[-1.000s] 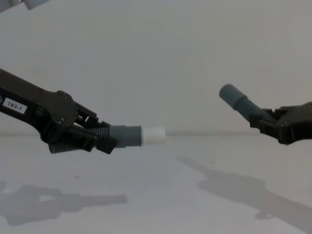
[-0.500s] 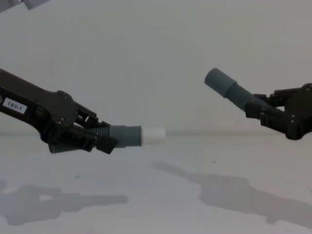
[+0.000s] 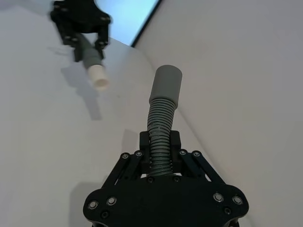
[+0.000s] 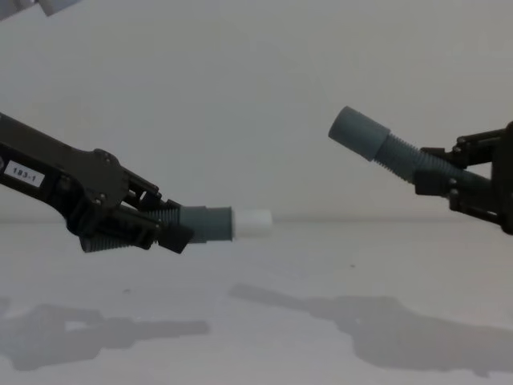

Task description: Use both hands to pick up one end of the pipe from the table, align the ends, and insert them.

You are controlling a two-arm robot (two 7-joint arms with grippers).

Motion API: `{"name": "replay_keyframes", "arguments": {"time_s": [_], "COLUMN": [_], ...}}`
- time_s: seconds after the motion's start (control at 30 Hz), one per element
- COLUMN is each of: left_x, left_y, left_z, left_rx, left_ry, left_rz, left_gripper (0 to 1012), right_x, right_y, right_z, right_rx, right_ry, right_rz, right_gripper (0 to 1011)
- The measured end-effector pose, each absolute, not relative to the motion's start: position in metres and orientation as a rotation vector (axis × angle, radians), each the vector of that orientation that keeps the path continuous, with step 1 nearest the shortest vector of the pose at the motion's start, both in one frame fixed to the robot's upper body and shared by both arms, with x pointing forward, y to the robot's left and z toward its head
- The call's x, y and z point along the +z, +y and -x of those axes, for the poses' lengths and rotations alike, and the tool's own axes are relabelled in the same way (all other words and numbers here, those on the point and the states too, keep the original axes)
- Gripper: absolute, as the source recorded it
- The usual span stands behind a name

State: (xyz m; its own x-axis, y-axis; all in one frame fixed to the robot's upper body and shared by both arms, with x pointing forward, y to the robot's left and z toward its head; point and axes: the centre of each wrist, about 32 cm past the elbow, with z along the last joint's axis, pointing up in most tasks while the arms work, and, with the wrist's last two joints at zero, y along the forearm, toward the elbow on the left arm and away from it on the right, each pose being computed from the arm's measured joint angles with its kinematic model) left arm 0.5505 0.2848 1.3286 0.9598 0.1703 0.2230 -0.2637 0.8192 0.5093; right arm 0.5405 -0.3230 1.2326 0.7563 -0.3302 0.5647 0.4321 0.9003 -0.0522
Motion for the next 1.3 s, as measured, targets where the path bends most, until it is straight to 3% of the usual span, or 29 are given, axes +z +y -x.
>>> {"name": "replay_keyframes", "arguments": {"time_s": [0.8, 1.3], "left_x": [1.329, 1.329], "left_y": [0.285, 0.285], "left_z": [-0.551, -0.551], "left_rx": [0.232, 0.232], "left_ry": [-0.171, -0.171], "left_rz": [-0.566, -0.566], "left_gripper": [332, 332], "right_x": [1.262, 1.279], "right_y": [-0.367, -0.365], "right_z": [-0.572, -0.586], "right_rx": [0.043, 0.198], "right_ry": [-0.866, -0.981], "right_rz": [0.204, 0.226], "right_gripper": [214, 214]}}
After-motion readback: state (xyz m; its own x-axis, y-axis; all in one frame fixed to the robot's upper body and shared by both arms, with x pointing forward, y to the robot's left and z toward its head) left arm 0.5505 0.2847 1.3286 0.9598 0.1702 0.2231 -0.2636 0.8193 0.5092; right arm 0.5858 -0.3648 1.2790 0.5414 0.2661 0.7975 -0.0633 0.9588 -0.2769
